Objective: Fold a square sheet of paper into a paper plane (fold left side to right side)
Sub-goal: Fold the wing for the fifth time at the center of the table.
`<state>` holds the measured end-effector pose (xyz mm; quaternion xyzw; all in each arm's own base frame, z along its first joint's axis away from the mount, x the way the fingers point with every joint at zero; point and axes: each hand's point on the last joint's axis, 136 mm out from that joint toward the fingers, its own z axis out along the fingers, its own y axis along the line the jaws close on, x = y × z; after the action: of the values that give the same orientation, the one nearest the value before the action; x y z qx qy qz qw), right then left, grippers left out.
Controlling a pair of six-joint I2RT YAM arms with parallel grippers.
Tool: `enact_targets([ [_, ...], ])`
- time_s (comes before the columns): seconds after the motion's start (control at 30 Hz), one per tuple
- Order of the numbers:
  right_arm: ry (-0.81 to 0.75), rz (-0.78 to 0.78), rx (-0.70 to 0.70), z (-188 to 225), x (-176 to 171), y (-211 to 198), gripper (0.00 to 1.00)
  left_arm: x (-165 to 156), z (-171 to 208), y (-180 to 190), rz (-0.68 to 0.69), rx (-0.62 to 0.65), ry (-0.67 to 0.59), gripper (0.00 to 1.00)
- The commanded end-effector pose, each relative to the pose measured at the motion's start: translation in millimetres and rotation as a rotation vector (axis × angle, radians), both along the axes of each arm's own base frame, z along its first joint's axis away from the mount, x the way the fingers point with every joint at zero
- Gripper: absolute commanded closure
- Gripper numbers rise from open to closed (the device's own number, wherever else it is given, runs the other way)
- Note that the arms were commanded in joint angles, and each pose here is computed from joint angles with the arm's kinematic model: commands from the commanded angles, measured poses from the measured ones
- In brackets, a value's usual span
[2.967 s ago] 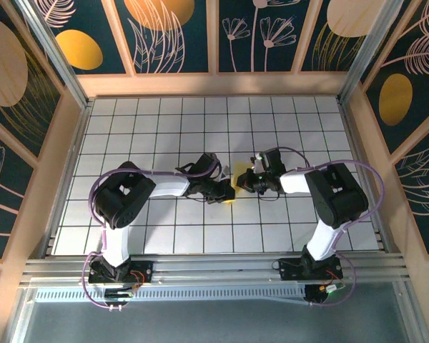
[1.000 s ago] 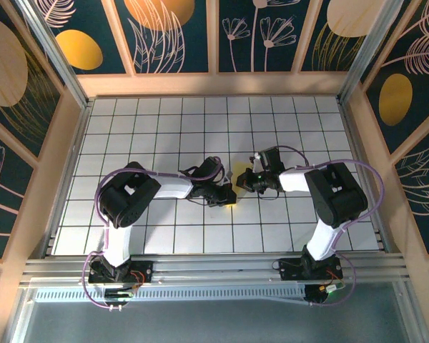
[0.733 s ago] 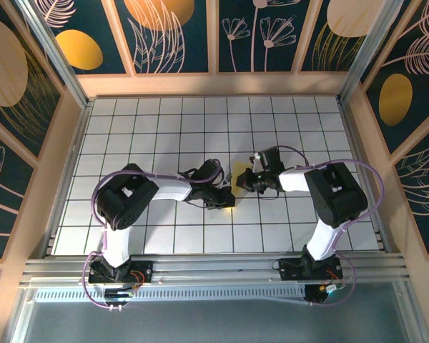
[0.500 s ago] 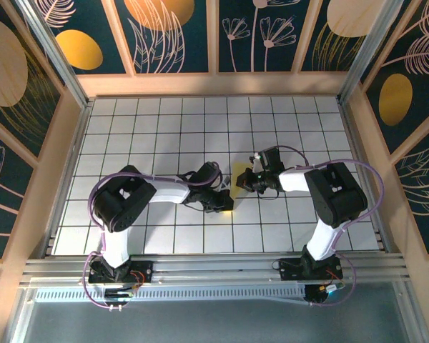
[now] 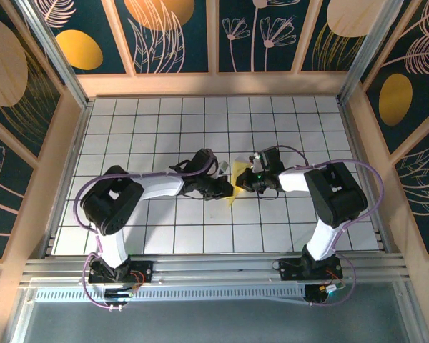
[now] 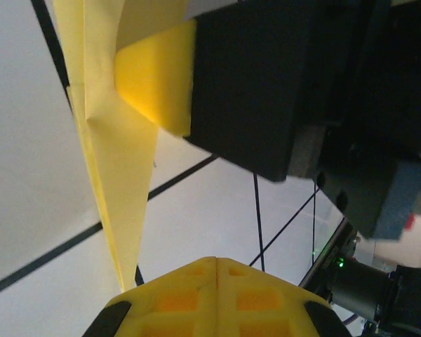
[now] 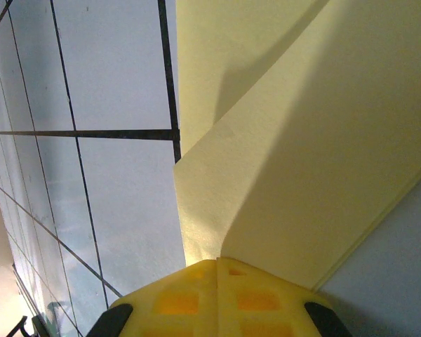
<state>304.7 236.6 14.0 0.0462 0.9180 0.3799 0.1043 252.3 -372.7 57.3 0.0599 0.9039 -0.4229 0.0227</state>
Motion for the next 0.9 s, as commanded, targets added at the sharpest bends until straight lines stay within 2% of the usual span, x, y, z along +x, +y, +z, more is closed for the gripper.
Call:
enact_targets([
  [0.0, 0.17, -0.019, -0.202, -58.3, -39.5, -27.9, 1.0, -1.9, -14.5, -4.4, -0.033, 0.02, 0.034, 0.98],
  [0.63, 0.167, -0.013, -0.21, -57.3, -39.2, -26.3, 1.0, 17.9, -51.4, -11.8, -0.022, 0.1, 0.029, 1.0],
  [0.87, 0.167, -0.011, -0.219, -57.6, -39.0, -26.9, 1.0, 8.7, -62.7, -0.4, -0.026, 0.152, 0.047, 1.0],
])
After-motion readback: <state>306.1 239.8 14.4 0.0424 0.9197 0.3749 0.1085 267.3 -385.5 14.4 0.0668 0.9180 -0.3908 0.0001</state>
